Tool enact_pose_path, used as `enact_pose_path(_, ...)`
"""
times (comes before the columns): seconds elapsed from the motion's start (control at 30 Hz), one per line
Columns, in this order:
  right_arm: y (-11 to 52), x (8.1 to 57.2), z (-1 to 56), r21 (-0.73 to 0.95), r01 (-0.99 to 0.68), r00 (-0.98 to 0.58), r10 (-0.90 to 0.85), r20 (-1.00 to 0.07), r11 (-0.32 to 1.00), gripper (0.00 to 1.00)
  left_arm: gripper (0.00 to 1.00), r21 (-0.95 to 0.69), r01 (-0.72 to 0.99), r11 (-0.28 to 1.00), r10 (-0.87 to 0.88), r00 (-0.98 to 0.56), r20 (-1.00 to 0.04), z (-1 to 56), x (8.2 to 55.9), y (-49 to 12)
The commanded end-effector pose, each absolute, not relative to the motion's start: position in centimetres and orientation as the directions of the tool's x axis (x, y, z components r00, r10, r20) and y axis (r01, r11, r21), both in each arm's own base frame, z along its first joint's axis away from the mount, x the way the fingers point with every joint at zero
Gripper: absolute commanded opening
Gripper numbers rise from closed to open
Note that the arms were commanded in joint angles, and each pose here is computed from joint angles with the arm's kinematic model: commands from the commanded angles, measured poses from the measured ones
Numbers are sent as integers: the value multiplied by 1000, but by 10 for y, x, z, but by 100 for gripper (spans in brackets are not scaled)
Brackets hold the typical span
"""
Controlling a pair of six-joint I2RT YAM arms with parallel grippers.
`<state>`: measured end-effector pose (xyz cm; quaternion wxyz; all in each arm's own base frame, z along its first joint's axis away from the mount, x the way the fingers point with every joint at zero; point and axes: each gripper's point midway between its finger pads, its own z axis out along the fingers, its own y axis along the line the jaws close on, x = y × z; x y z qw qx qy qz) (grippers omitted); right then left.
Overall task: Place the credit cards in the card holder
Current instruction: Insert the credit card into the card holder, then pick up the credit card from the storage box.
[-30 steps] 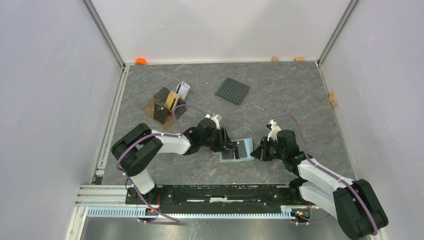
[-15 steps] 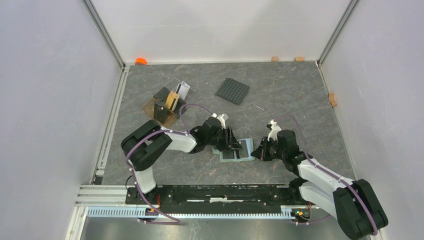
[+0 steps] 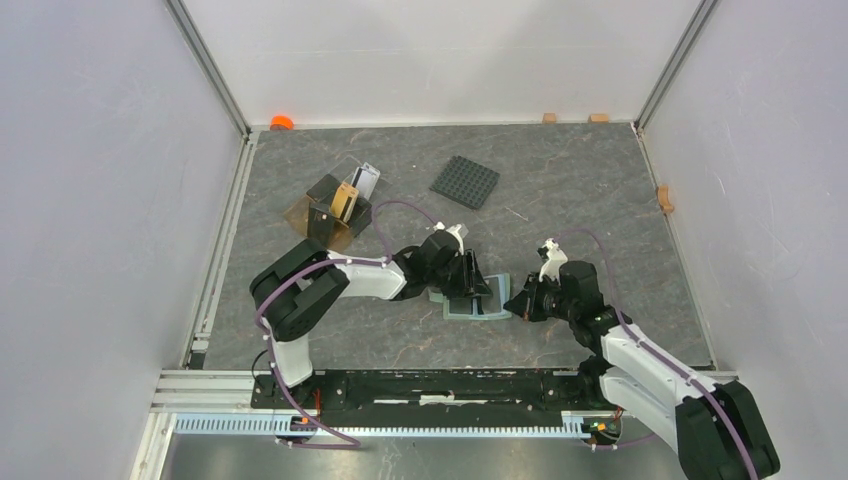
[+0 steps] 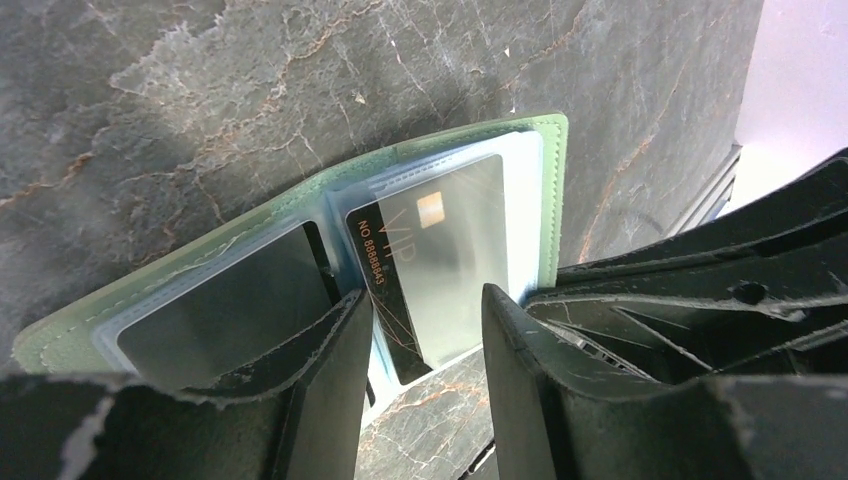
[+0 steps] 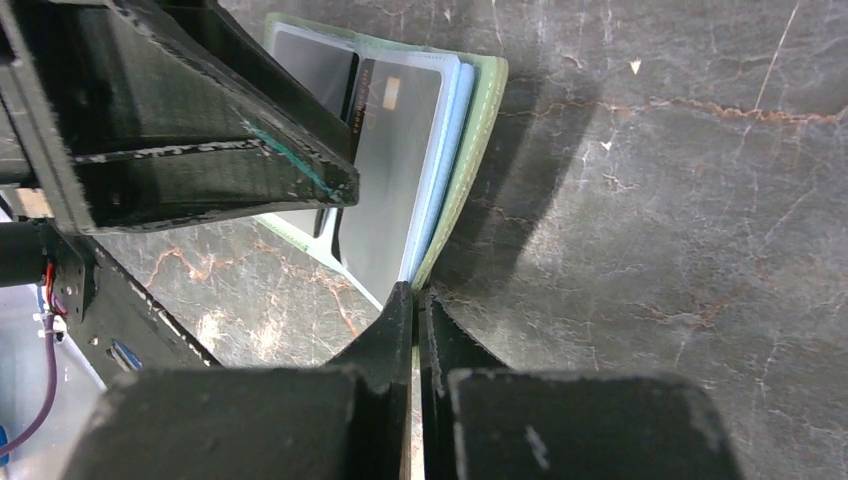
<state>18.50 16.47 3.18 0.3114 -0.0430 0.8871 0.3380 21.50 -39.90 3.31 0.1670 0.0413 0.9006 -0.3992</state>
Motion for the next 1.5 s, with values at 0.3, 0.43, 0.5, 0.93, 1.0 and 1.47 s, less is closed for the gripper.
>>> enact_pose_path(0.3,175,203,81,581,-384,-701,184,-689,718,0,52,-696,374,613,86,-907,-412,47,188,-429)
enact_pose_path(0.43,173,204,90,568,-393,-682,186,-708,723,0,54,-681,360,638,72,-908,-412,41,189,-421)
enact_pose_path(0.5,170,204,91,555,-383,-680,181,-710,738,0,56,-668,347,658,65,-911,-408,36,189,-415)
enact_pose_path(0.93,150,210,108,446,-356,-656,121,-745,821,0,73,-680,383,625,19,-879,-477,73,183,-393)
enact_pose_path(1.0,150,210,107,443,-358,-661,112,-742,822,0,73,-674,377,635,13,-878,-479,72,183,-387)
enact_pose_path(1.47,155,207,98,436,-388,-689,59,-722,812,0,63,-634,287,718,-35,-895,-445,30,196,-369)
